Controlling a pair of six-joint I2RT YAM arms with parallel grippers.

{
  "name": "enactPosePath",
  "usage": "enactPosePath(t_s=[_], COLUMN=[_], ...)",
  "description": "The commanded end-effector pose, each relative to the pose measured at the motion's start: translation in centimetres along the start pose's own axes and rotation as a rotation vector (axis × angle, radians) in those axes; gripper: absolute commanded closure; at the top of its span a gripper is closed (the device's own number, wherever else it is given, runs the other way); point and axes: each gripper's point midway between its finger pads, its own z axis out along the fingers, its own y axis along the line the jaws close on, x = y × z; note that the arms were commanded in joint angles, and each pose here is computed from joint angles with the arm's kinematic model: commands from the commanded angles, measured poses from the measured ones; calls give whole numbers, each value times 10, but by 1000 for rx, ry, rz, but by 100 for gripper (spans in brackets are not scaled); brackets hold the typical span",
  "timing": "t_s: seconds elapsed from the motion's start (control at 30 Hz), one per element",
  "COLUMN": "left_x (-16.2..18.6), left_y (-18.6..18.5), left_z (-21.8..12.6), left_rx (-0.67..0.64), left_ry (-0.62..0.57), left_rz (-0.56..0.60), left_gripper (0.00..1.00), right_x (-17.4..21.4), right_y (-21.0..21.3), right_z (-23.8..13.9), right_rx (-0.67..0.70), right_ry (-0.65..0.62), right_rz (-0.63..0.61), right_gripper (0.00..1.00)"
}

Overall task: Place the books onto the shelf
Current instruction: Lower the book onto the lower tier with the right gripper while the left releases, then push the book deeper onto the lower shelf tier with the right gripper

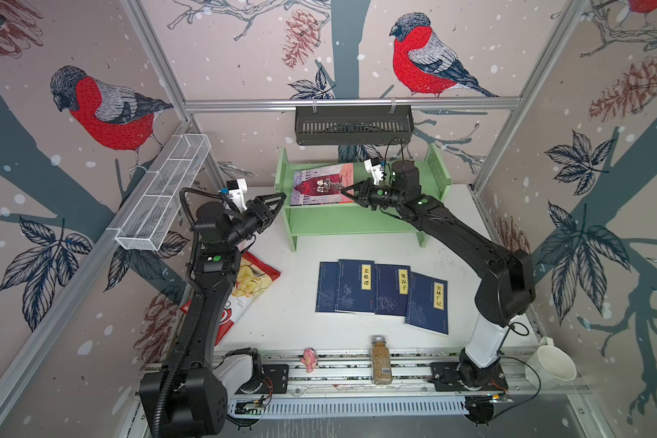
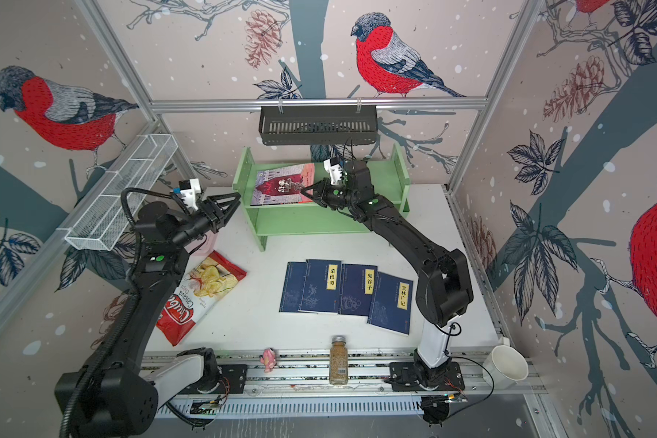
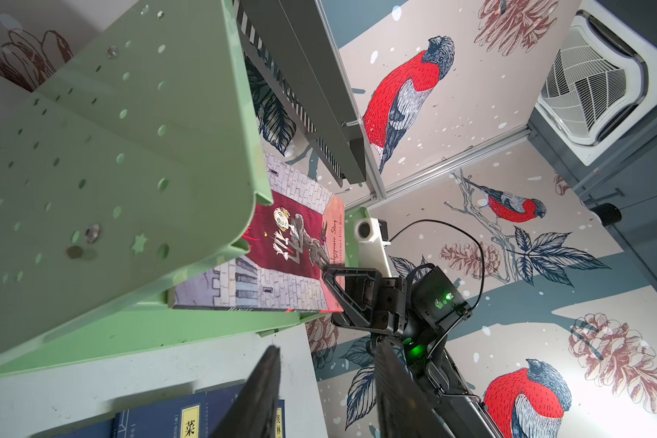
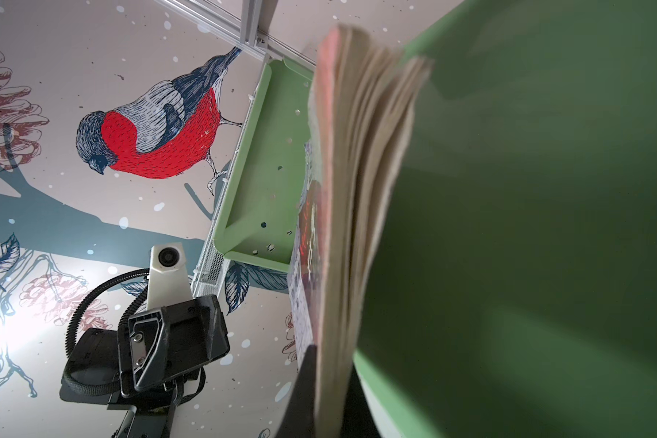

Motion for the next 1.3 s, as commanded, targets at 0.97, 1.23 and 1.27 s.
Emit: enactPosePath(t_s=[0.97,1.23,1.27], left_x=[-2,0,0], left_y=[-12,-10,-10], left_z=[1,-1,-1], left_rx=[55,41,40], left_ry=[6,6,7], left_rz=[36,50,52], left_gripper=[57,57,57], right_x=[-14,-15,-15], right_y=[-37,-41,-42], right_z=[-1,-15,-17], right_rx=[450,605,617], right_ry=[27,-5,-8], right_rz=[-142,-218,-227], right_gripper=[30,27,27])
